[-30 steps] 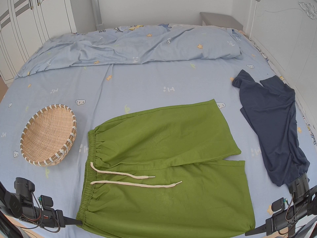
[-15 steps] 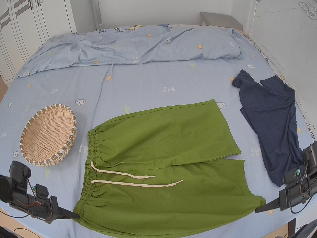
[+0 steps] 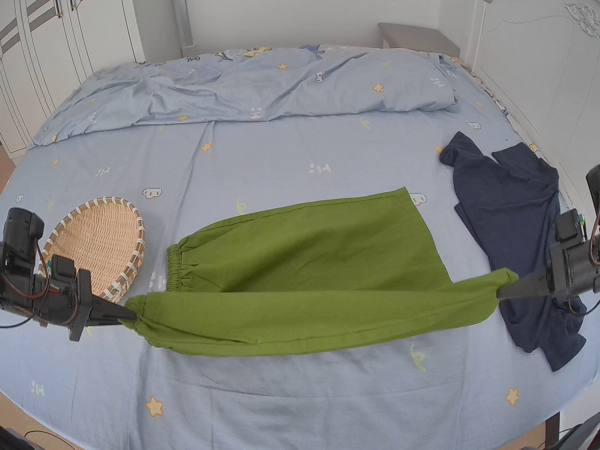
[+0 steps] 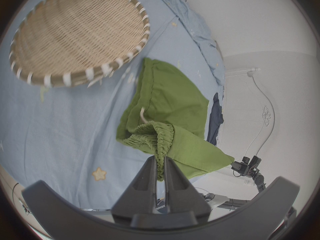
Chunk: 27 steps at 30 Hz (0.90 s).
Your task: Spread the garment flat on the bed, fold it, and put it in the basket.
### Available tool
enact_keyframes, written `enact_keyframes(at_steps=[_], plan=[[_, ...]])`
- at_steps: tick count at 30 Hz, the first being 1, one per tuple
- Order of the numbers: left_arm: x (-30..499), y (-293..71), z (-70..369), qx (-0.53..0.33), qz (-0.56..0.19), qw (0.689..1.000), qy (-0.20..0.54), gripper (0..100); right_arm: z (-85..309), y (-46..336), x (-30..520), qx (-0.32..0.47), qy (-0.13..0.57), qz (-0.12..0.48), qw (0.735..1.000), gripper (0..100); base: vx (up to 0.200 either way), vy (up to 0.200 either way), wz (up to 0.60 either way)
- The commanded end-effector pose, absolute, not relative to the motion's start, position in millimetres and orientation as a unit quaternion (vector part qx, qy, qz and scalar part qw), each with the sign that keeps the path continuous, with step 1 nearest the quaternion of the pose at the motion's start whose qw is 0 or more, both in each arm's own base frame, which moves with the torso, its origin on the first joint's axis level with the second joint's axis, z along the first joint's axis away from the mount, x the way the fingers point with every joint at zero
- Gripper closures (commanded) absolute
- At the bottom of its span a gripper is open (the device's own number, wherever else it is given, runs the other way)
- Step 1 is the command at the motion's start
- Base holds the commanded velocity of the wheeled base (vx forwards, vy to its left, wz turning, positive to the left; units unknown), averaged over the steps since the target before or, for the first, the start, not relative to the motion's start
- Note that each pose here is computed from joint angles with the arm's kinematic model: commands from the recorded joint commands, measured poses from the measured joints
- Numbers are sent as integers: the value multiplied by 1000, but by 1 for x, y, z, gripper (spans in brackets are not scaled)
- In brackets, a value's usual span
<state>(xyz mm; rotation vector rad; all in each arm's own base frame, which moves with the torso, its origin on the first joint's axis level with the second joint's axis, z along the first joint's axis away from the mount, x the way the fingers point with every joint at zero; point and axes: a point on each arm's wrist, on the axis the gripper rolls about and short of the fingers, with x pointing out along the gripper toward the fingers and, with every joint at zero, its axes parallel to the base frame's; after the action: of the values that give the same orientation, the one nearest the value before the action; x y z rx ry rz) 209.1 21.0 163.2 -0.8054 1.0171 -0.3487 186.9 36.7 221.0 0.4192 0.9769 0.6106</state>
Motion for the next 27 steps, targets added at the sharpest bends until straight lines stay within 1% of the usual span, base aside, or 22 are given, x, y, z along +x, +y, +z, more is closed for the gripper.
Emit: enact_keyframes(at_steps=[1,8,9,16,22,25,26,27], plan=[[254,24,172,-388,-159,778,468,100,228,42,233,195,455,286,820,100,0,0,0],[289,21,184,-391,-169,782,455,100,239,47,270,184,422,296,837,100,0,0,0],[297,23,188,-390,-171,787,447,100,243,48,279,183,409,299,843,100,0,0,0],[328,26,188,-388,-174,792,437,100,247,52,312,177,383,304,854,100,0,0,0],[345,30,195,-388,-174,797,429,100,250,53,333,171,364,305,863,100,0,0,0],[349,30,194,-388,-175,796,431,100,251,49,338,171,354,302,868,100,0,0,0],[356,31,191,-389,-174,794,433,100,254,45,347,173,341,298,875,100,0,0,0],[359,31,192,-388,-175,796,431,100,253,45,351,173,341,297,875,100,0,0,0]])
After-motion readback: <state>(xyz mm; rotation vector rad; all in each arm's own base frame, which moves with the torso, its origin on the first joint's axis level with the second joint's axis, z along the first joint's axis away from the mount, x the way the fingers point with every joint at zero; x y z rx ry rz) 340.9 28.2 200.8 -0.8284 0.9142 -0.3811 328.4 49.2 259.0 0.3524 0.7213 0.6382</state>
